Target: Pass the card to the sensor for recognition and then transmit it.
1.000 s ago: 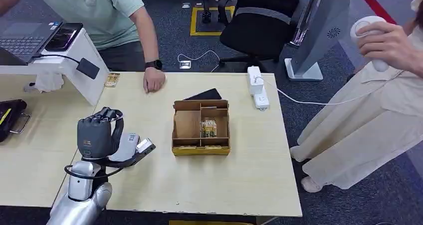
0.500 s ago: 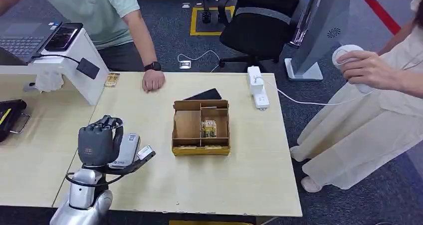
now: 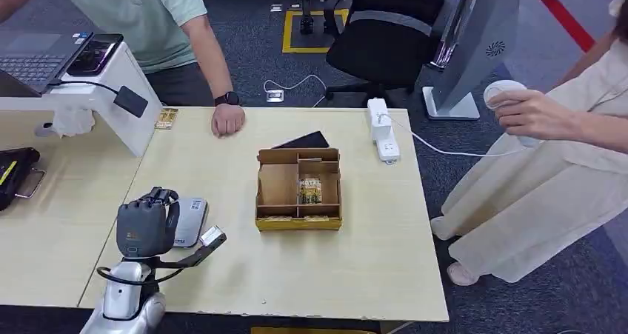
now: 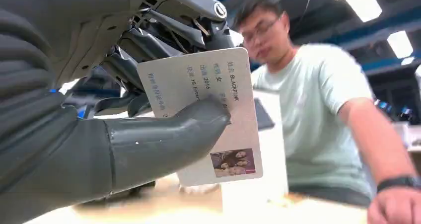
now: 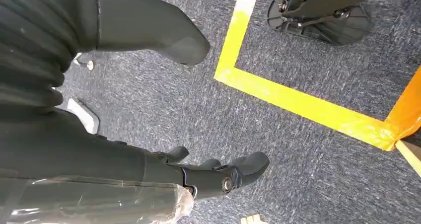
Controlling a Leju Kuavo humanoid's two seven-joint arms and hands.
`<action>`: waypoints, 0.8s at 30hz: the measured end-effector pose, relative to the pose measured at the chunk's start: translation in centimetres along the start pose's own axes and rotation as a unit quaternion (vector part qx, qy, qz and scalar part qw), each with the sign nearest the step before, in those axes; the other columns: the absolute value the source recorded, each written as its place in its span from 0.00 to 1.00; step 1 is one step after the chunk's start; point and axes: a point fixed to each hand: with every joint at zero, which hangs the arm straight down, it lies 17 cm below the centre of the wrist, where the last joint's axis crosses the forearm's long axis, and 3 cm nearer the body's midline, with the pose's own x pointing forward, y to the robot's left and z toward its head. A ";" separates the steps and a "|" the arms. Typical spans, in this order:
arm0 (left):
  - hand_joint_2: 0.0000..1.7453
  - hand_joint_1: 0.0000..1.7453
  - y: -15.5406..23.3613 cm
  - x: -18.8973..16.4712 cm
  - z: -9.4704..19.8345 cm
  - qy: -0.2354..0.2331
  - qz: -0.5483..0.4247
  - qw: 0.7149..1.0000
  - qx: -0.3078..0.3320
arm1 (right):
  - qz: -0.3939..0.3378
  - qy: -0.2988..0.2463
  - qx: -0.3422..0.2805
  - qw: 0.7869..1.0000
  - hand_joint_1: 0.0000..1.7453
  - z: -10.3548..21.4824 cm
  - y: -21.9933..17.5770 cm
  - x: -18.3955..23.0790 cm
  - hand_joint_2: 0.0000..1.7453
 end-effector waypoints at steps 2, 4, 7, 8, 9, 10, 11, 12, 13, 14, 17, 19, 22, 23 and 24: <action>1.00 1.00 -0.8 -0.3 0.4 0.011 0.017 1.000 -0.011 | 0.000 0.000 0.000 1.000 0.00 0.0 0.0 0.0 1.00; 1.00 1.00 -1.6 -0.5 0.8 0.021 0.031 0.999 -0.021 | 0.000 0.000 0.000 1.000 0.00 0.0 0.0 0.0 1.00; 1.00 1.00 -2.3 -0.6 1.3 0.029 0.044 0.998 -0.031 | 0.000 0.000 0.001 1.000 0.00 0.0 0.0 0.0 1.00; 1.00 1.00 -2.6 -0.5 1.4 0.031 0.050 0.998 -0.035 | 0.001 0.000 0.000 1.000 0.00 0.0 0.0 0.0 1.00; 1.00 1.00 -2.9 -0.5 1.5 0.034 0.054 0.997 -0.039 | 0.001 0.000 0.000 1.000 0.00 0.0 0.0 0.0 1.00; 1.00 1.00 -3.0 -0.4 1.6 0.035 0.056 0.997 -0.041 | 0.001 0.000 0.001 1.000 0.00 0.0 0.0 0.0 1.00; 1.00 1.00 -3.2 -0.4 1.7 0.036 0.057 0.997 -0.043 | 0.001 0.000 0.001 1.000 0.00 0.0 0.0 0.0 1.00; 1.00 1.00 -3.3 -0.2 1.7 0.037 0.059 0.997 -0.044 | 0.001 0.000 0.001 1.000 0.00 0.0 0.0 0.0 1.00; 1.00 1.00 -3.4 -0.3 1.8 0.038 0.059 0.996 -0.046 | 0.002 0.000 0.001 1.000 0.00 0.0 0.0 0.0 1.00; 1.00 1.00 -3.5 -0.2 1.9 0.039 0.061 0.996 -0.048 | 0.002 0.000 0.001 1.000 0.00 0.0 0.0 0.0 1.00; 1.00 1.00 -3.8 -0.2 2.0 0.044 0.068 0.995 -0.054 | 0.003 0.001 0.002 1.000 0.00 0.0 0.0 0.0 1.00; 1.00 1.00 -4.1 -0.1 2.1 0.047 0.073 0.995 -0.059 | 0.003 0.001 0.002 1.000 0.00 0.0 0.0 0.0 1.00; 1.00 1.00 -4.3 0.1 2.2 0.045 0.077 0.994 -0.064 | 0.003 0.000 0.005 1.000 0.00 0.0 0.1 0.1 1.00; 1.00 1.00 -4.4 0.1 2.2 0.045 0.078 0.994 -0.064 | 0.003 0.000 0.005 1.000 0.00 0.0 0.1 0.1 1.00; 1.00 1.00 -4.4 0.1 2.2 0.046 0.078 0.994 -0.065 | 0.004 0.000 0.005 1.000 0.00 0.0 0.1 0.1 1.00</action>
